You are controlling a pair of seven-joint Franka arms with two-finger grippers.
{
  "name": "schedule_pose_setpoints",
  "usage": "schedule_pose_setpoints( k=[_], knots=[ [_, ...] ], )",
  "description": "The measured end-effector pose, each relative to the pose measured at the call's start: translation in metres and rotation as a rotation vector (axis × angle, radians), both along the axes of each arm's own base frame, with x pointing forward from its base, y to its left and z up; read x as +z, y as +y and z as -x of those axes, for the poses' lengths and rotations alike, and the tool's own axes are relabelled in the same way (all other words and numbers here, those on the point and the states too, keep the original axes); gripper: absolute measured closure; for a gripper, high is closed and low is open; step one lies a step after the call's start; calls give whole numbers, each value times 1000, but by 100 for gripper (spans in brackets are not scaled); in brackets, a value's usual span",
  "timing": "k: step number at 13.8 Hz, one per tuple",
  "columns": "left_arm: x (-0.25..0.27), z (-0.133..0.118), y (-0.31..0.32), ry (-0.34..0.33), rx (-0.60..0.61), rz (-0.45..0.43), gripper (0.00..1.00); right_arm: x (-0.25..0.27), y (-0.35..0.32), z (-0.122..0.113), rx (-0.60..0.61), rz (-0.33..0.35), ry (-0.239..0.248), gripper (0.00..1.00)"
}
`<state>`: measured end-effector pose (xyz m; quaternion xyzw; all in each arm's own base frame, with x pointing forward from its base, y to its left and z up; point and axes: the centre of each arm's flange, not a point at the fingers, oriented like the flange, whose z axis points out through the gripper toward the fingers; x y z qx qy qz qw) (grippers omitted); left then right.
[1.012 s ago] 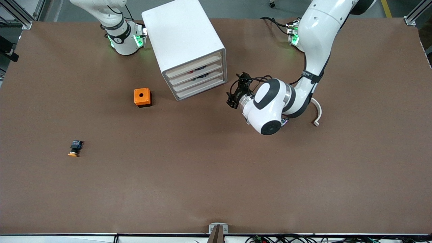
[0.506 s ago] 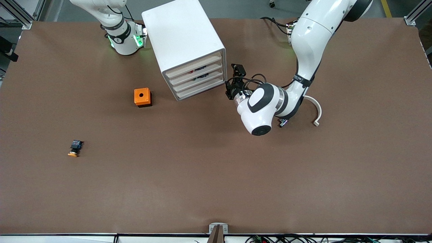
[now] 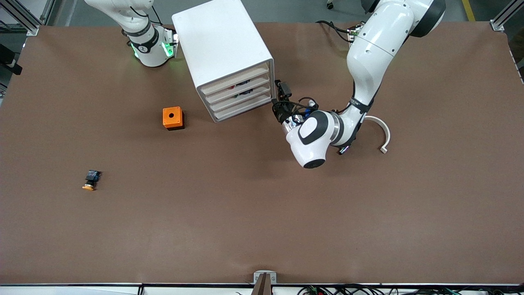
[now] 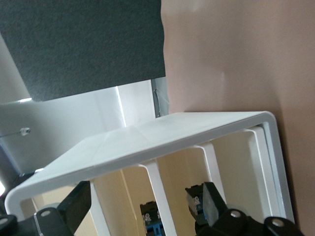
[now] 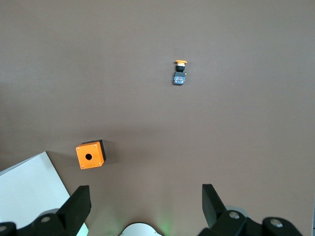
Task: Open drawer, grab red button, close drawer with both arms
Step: 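Pull the drawer open with the left gripper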
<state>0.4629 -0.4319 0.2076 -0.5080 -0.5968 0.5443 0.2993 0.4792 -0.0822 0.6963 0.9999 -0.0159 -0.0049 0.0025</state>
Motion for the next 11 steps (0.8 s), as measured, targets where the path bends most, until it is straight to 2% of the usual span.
schedule_pose_setpoints(
  k=[4, 7, 8, 11],
  knots=[
    [-2, 4, -15, 20, 4, -4, 4, 0, 0, 0, 0, 0, 1, 0],
    [-9, 12, -24, 28, -11, -6, 41, 0, 0, 0, 0, 0, 1, 0],
    [-10, 14, -27, 32, -13, -5, 48, 0, 0, 0, 0, 0, 1, 0],
    [-11, 21, -33, 34, -27, -6, 51, 0, 0, 0, 0, 0, 1, 0]
  ],
)
